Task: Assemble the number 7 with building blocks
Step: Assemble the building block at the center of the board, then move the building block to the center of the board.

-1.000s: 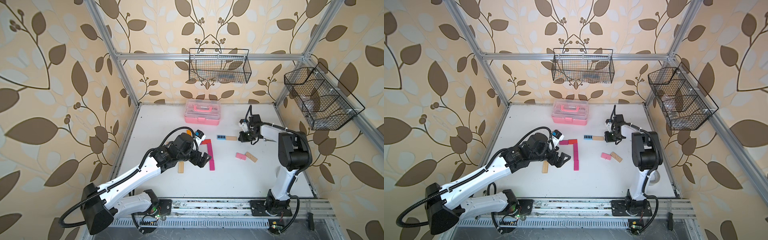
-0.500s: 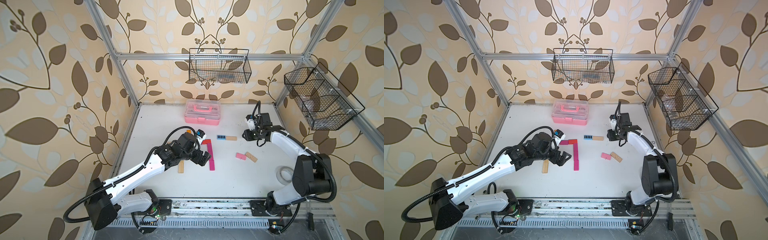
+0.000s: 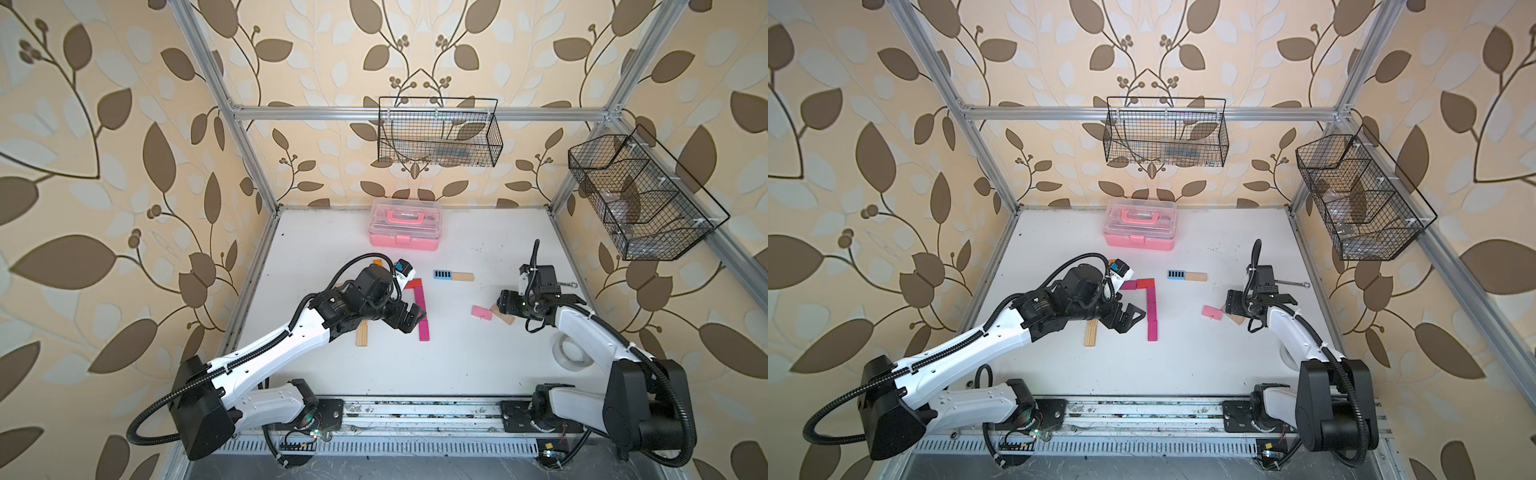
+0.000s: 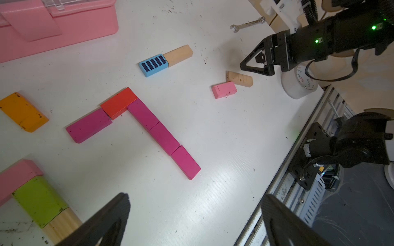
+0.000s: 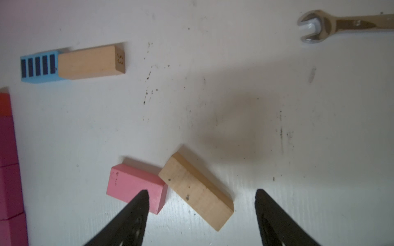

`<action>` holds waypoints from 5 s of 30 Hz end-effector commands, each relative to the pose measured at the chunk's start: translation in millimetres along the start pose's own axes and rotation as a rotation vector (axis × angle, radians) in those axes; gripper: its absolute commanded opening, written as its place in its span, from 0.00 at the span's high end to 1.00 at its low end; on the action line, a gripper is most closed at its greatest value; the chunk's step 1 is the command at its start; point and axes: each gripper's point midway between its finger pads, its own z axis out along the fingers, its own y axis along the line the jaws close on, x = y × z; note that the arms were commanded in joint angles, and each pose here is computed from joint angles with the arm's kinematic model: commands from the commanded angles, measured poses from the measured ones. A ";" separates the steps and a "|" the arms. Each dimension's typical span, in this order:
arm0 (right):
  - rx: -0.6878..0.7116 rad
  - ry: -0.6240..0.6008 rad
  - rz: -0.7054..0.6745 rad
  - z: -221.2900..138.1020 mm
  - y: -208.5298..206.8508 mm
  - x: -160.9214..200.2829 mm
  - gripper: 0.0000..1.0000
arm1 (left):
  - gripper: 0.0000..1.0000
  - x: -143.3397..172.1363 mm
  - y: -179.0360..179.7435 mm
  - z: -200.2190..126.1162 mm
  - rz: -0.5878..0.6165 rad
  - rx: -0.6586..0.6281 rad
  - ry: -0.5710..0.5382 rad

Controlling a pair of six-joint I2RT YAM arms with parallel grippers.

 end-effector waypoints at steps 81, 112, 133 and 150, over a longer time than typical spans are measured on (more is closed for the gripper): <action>-0.113 0.135 -0.116 80.2 99.2 -7.2 0.73 | 0.01 -24.2 -10.4 -29.9 0.063 0.018 -0.136; -0.268 0.012 -0.240 -4.0 136.4 15.4 0.51 | 0.01 -24.5 -17.9 -20.4 0.064 0.064 -0.105; -0.267 0.109 -0.321 21.9 169.3 51.3 0.73 | 0.01 -26.7 -15.9 -25.9 0.068 0.048 -0.129; -0.062 0.032 -0.247 3.5 120.6 51.1 0.46 | 0.01 -27.5 -12.6 -23.2 0.055 0.033 -0.129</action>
